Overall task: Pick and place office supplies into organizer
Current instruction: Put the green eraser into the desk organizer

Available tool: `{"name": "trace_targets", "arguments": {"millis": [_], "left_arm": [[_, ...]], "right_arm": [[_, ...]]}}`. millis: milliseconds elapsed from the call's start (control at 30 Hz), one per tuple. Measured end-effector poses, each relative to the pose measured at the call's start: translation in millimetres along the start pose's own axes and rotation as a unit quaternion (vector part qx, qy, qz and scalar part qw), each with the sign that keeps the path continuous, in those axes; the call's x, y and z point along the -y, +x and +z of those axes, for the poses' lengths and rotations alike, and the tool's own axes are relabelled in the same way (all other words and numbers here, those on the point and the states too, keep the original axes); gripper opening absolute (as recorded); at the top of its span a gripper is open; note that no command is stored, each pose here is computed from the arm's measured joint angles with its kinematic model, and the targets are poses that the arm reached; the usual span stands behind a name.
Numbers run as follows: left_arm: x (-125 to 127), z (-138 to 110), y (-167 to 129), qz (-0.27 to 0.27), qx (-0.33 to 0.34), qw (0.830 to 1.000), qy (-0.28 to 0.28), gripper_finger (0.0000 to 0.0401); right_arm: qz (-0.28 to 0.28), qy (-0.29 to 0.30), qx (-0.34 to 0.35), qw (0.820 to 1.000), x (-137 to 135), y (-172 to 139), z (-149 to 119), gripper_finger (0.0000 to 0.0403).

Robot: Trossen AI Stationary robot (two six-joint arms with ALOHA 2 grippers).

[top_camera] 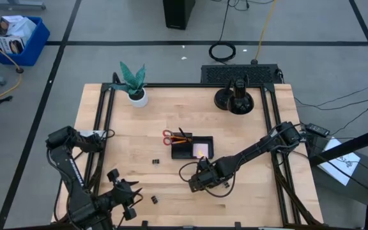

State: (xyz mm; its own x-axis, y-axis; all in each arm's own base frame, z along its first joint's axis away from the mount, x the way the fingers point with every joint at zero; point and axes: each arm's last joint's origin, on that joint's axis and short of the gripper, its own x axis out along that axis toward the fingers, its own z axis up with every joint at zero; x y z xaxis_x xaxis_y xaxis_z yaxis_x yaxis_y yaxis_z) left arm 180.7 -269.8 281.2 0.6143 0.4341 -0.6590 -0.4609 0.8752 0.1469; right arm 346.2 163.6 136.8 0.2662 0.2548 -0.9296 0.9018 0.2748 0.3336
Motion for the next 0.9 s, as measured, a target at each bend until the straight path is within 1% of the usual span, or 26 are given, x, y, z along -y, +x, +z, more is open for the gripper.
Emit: {"name": "trace_targets", "arguments": {"millis": [233,467,733,900], "left_arm": [[0.0,0.1,0.0,0.0,0.0,1.0,0.0,0.0124],[0.0,0.0,0.1,0.0,0.0,1.0,0.0,0.0124],[0.0,0.2,0.0,0.0,0.005,1.0,0.007,0.0124],[0.0,0.3,-0.1,0.0,0.006,1.0,0.007,0.0124]], "right_arm": [[-0.01,0.009,-0.005,1.0,1.7,-0.1,-0.3,0.013],[-0.053,0.021,-0.027,0.998,9.1,-0.8,-1.0,0.013],[-0.063,0.035,-0.024,0.997,11.2,-1.0,-0.9,0.013],[-0.093,0.039,-0.019,0.995,17.0,-1.7,-0.6,0.013]]}}
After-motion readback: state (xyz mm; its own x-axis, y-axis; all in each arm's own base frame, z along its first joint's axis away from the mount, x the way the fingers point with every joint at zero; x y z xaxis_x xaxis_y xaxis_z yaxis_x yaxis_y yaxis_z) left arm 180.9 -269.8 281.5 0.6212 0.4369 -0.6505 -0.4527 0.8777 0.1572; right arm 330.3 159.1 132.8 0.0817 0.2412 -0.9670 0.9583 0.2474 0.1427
